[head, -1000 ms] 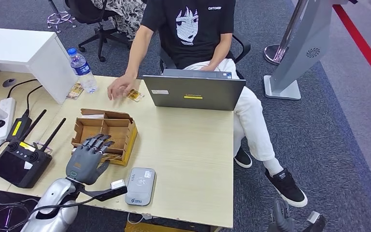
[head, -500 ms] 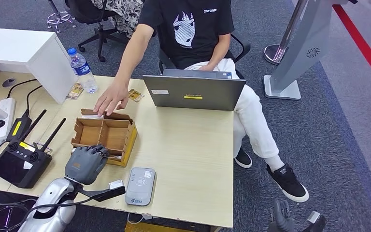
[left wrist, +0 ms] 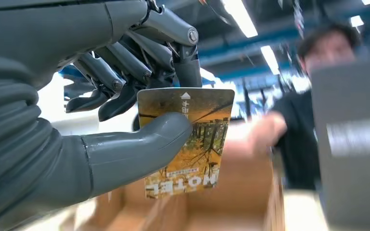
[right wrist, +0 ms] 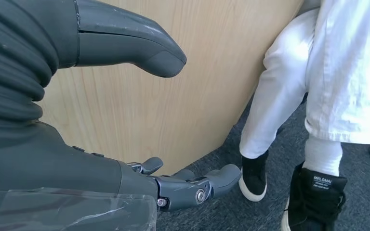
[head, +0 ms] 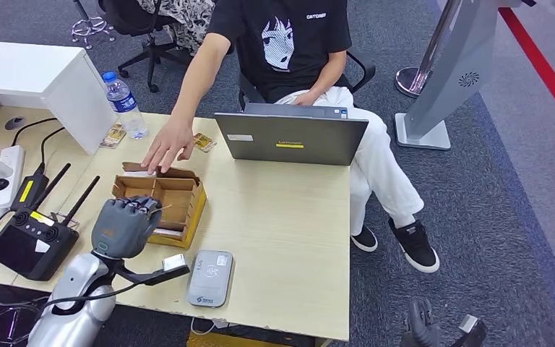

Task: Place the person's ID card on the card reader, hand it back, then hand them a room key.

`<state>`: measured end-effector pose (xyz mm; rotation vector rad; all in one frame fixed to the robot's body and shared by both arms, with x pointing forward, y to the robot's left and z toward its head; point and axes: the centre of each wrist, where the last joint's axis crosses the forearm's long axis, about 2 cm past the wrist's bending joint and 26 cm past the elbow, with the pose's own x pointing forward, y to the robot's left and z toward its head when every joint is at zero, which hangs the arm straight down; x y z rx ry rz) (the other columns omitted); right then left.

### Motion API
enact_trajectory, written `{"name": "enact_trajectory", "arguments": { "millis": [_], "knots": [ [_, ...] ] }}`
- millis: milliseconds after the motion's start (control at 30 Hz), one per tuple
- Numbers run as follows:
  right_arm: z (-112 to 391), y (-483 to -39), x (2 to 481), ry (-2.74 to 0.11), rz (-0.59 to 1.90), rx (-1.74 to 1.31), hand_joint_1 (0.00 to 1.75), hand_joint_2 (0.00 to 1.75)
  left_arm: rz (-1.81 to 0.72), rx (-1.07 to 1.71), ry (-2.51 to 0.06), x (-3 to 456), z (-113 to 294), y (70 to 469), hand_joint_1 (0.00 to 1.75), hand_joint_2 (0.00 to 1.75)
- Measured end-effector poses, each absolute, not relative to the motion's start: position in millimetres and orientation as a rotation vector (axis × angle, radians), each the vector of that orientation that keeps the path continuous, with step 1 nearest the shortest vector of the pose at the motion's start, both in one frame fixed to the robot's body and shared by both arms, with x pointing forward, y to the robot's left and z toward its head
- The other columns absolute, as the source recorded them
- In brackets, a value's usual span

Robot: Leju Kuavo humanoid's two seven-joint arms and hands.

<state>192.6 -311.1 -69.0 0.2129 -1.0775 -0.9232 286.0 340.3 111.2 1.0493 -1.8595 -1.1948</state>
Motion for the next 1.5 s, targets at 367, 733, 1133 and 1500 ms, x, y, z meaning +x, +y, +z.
{"name": "enact_trajectory", "arguments": {
  "millis": [367, 733, 1133, 1500],
  "knots": [
    [-63.4, -314.9, 204.9, -1.070, -0.904, 0.240, 0.00, 1.75, -1.076, 1.242, -1.922, 395.2, 219.7, 326.3, 1.75, 1.75],
    [-58.5, -313.8, 216.0, -1.069, -0.890, 0.253, 0.00, 1.75, -0.997, 1.271, -1.881, 453.6, 273.8, 327.3, 1.75, 1.75],
    [-58.6, -313.1, 216.1, -1.065, -0.889, 0.251, 0.00, 1.75, -0.994, 1.249, -1.848, 461.1, 269.7, 326.1, 0.31, 1.75],
    [-59.3, -313.2, 214.8, -1.069, -0.897, 0.242, 0.00, 1.75, -0.936, 1.231, -1.957, 445.6, 250.5, 322.6, 0.00, 1.75]
  ]
}}
